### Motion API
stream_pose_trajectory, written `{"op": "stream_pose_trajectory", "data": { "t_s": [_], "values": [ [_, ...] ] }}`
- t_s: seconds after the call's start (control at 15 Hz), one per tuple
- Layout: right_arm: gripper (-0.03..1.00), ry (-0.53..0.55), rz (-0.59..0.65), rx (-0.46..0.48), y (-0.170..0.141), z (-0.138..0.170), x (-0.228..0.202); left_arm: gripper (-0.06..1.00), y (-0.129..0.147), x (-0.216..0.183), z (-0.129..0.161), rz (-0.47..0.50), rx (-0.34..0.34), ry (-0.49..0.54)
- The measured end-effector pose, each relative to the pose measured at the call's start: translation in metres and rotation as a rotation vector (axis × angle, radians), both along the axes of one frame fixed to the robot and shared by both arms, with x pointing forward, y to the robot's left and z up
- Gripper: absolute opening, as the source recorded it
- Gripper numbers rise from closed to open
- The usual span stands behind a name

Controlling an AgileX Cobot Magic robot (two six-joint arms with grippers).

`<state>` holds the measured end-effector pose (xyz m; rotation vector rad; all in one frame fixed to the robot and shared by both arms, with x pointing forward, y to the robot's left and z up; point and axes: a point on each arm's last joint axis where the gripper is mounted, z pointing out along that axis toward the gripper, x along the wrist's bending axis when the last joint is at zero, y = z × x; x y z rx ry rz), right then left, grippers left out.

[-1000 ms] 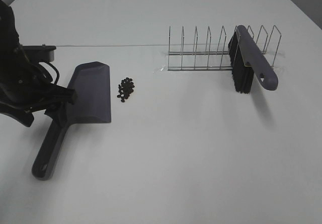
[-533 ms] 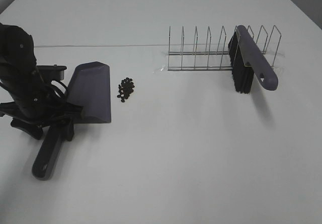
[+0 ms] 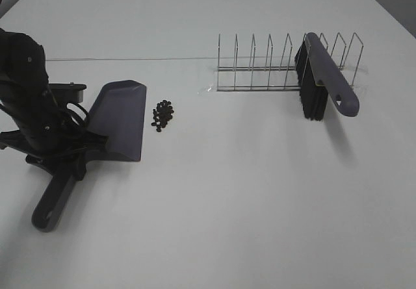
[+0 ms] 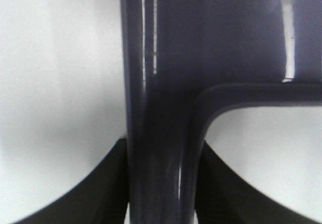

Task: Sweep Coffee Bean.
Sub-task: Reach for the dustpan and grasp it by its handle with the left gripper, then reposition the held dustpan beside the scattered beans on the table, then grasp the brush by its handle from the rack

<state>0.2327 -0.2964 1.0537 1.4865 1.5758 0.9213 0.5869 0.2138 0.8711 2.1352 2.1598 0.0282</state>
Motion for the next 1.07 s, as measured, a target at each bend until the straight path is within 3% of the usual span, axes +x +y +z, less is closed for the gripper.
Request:
{"op": "stream_pose_trajectory", "data": {
  "t_s": [0.4,0.47,0.53,0.67,1.07],
  "values": [
    [0.70,0.000,0.000,0.000,0.000,0.000,0.000,0.36,0.002,-0.002,0.019,0.068,0.006,-0.035],
    [0.70,0.000,0.000,0.000,0.000,0.000,0.000,0.36,0.004,-0.002,0.036,0.059,0.011,-0.081],
    [0.70,0.000,0.000,0.000,0.000,0.000,0.000,0.36,0.006,-0.005,0.080,0.052,-0.007,-0.204],
    [0.70,0.000,0.001,0.001,0.000,0.000,0.000,0.36,0.007,-0.010,0.106,0.051,-0.023,-0.276],
    [0.68,-0.011,0.038,0.097,0.006,0.020,0.038,0.36,0.008,-0.013,0.119,0.031,-0.023,-0.312]
  ]
}}
